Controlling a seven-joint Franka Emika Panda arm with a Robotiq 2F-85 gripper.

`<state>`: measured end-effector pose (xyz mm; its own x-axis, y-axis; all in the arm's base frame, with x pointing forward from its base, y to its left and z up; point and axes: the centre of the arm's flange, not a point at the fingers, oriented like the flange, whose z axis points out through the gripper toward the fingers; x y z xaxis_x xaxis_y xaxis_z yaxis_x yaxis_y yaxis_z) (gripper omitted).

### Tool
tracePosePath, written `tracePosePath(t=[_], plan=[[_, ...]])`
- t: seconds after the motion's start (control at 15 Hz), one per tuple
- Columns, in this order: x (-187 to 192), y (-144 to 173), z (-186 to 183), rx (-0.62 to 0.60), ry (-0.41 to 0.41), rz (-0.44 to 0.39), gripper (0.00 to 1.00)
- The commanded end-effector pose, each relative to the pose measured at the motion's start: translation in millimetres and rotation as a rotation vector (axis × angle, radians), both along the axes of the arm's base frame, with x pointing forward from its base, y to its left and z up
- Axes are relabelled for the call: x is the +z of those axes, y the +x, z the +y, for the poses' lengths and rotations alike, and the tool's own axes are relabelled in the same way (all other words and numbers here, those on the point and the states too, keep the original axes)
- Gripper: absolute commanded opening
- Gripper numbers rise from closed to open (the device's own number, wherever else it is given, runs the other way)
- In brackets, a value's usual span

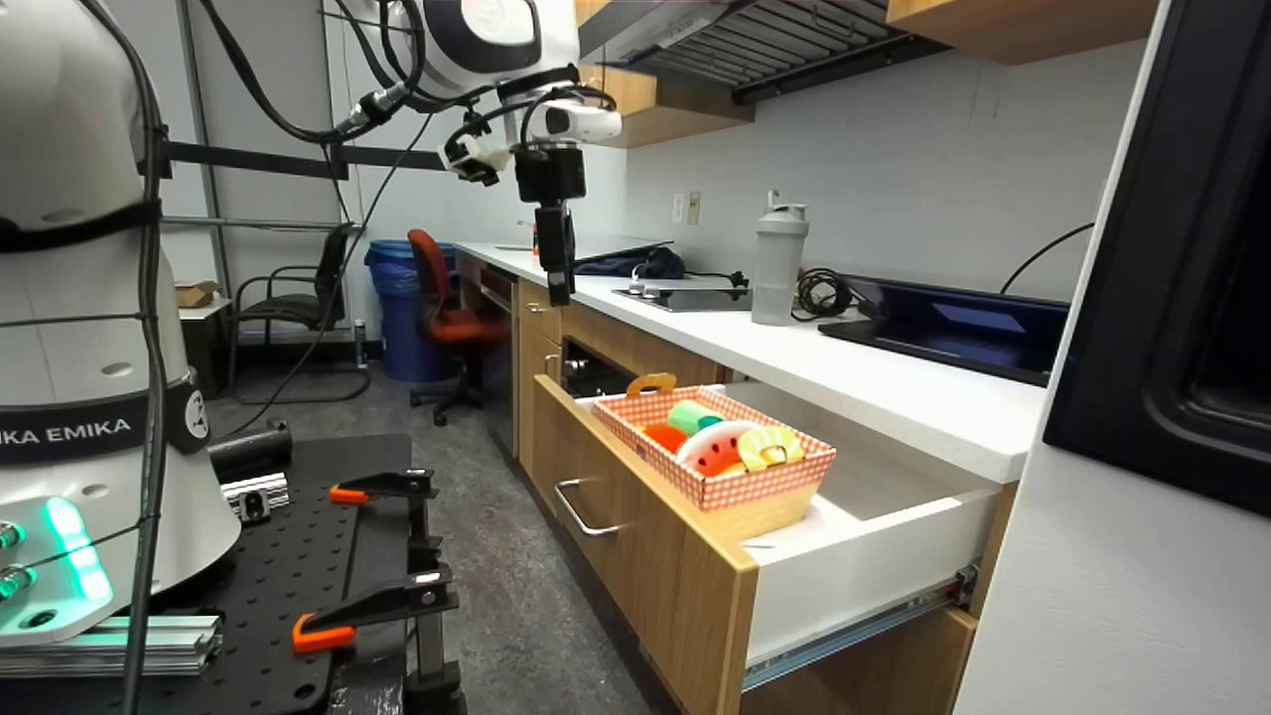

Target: Open the drawer fully, pick up the carton box and put it in the drawer and close the drawer

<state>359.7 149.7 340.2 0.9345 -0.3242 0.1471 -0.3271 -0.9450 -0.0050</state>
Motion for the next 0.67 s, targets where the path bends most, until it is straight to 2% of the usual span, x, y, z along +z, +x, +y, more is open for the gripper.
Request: tracePosePath(t=[0.0, 0.07, 0.33, 0.6], plan=[[-6.1, -55.5, -0.1, 0.012, 0.016, 0.042, 1.00], [-6.8, -57.9, 2.9, 0.013, 0.016, 0.051, 0.93], [-8.2, -64.7, 10.3, 0.000, 0.018, 0.088, 0.49], [-9.3, -68.8, 11.6, -0.009, 0.012, 0.124, 0.20]])
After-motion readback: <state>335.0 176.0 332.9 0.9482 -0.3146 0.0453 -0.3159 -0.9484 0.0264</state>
